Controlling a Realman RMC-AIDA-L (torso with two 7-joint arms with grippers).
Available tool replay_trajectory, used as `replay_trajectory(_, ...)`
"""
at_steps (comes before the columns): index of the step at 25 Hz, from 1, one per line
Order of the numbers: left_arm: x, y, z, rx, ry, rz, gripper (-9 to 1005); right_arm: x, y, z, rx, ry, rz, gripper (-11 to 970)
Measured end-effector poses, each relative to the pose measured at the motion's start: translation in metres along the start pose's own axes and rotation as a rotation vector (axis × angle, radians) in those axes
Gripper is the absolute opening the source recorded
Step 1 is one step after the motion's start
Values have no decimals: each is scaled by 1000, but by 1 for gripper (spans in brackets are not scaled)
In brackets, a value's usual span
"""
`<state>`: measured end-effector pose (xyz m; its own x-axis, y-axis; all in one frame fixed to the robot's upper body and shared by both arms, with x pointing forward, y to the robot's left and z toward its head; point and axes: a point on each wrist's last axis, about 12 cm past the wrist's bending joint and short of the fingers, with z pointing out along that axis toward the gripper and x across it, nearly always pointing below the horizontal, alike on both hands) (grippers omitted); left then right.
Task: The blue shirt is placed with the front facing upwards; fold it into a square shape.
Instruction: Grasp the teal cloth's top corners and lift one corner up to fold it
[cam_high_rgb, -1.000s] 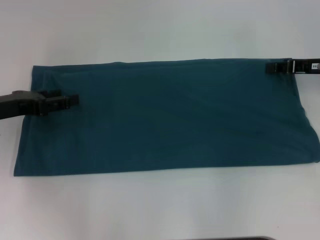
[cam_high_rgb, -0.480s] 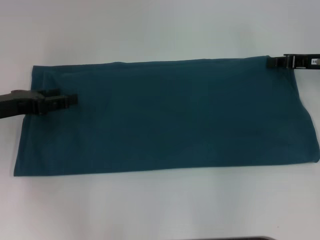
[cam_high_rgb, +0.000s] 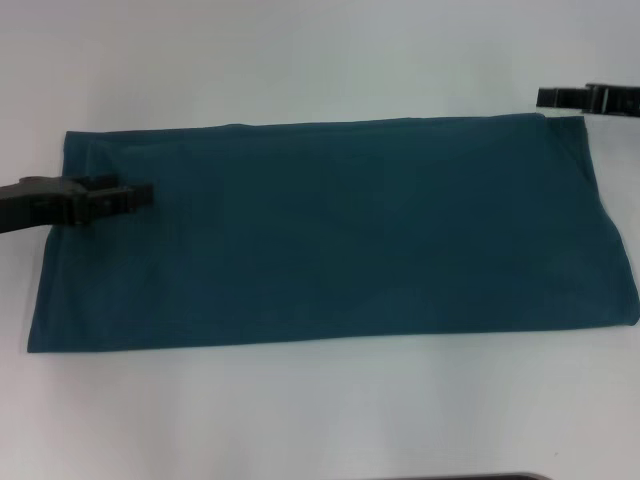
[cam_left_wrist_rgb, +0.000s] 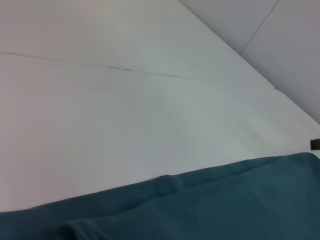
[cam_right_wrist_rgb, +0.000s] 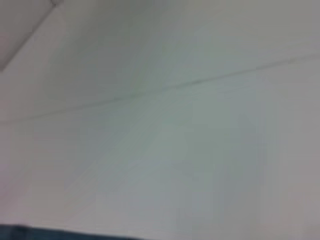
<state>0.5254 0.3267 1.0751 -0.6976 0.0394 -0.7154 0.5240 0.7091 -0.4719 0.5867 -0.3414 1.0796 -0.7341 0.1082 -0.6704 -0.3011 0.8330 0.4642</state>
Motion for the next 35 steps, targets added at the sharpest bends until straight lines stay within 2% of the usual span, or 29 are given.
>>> replay_trajectory(7, -2, 6, 2, -58, -11, -7, 693, -7, 14, -6, -130, -81, -50, 451)
replay_trajectory(10, 0, 9, 6, -70, -10, -20, 693, -7, 17, -4, -149, -95, -53, 570)
replay_trajectory(23, 13, 21, 20, -177, 21, -40, 689, -12, 27, 1, -195, -131, -55, 573)
replay_trajectory(30, 10, 20, 18, -169, 11, -34, 688, -14, 31, 5, -208, -132, -73, 573)
replay_trajectory(35, -2, 14, 16, -126, -28, -12, 688, -12, 34, 7, -215, -132, -77, 572)
